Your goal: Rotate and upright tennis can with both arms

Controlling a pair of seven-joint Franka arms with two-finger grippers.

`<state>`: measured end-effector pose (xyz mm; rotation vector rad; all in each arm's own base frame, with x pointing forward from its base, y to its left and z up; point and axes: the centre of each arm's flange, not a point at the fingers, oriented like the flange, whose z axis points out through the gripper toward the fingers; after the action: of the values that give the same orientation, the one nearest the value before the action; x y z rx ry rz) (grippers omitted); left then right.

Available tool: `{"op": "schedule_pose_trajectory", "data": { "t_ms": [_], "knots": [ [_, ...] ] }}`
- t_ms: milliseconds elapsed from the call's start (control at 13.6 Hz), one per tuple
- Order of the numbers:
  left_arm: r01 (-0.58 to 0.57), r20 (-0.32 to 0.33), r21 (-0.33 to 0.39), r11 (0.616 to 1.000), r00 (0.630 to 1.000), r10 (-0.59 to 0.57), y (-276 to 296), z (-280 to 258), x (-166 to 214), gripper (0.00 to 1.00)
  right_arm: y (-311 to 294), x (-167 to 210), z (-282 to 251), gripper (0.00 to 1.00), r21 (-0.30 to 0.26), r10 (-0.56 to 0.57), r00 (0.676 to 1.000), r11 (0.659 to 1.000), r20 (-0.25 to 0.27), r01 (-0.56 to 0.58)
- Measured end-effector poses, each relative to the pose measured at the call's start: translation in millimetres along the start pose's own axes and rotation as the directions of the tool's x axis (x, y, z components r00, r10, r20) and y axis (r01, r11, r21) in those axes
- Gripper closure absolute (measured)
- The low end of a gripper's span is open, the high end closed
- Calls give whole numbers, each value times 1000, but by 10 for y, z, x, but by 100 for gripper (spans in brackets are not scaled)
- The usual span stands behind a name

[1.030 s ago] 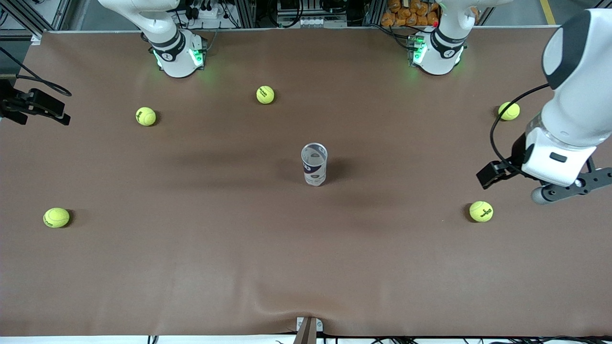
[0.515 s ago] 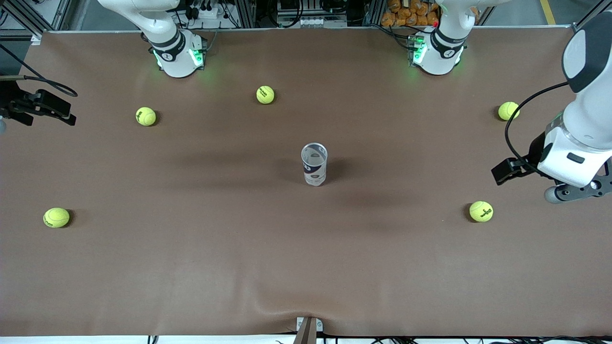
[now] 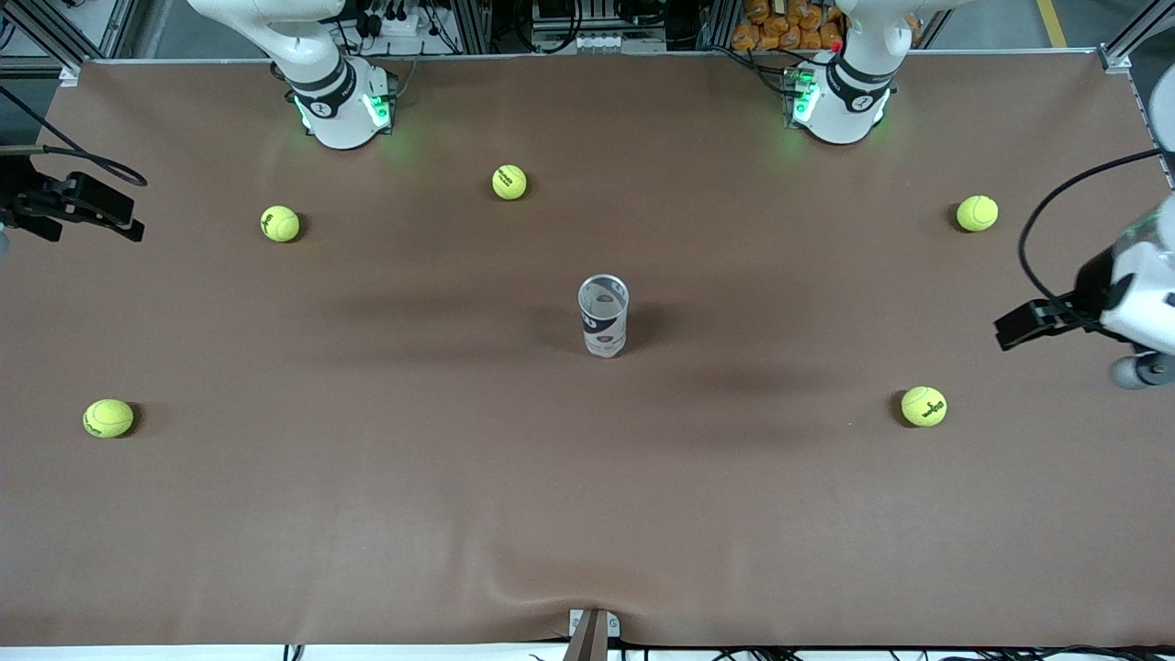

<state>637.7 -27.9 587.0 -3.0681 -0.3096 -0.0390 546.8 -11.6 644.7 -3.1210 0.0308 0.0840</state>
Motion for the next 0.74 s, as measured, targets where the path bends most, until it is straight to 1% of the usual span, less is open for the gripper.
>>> {"op": "schedule_pose_trajectory", "data": {
  "t_ms": [294,441,589,736],
  "knots": [
    [-24,5,-2,1000,1000,24,-18,20,2,0,2,0,0,0,0,0,1000,1000,0,0],
    [-34,4,6,999,999,34,-159,21,20,0,2,0,-1,0,0,0,1000,1000,0,0],
    [-52,-22,15,999,998,53,-384,-71,-3,0,2,0,-1,0,0,0,1000,1000,-1,0],
    [-46,-45,-5,999,998,46,-488,-239,-121,0,3,1,-2,0,0,0,1000,1000,-1,0]
  ]
}}
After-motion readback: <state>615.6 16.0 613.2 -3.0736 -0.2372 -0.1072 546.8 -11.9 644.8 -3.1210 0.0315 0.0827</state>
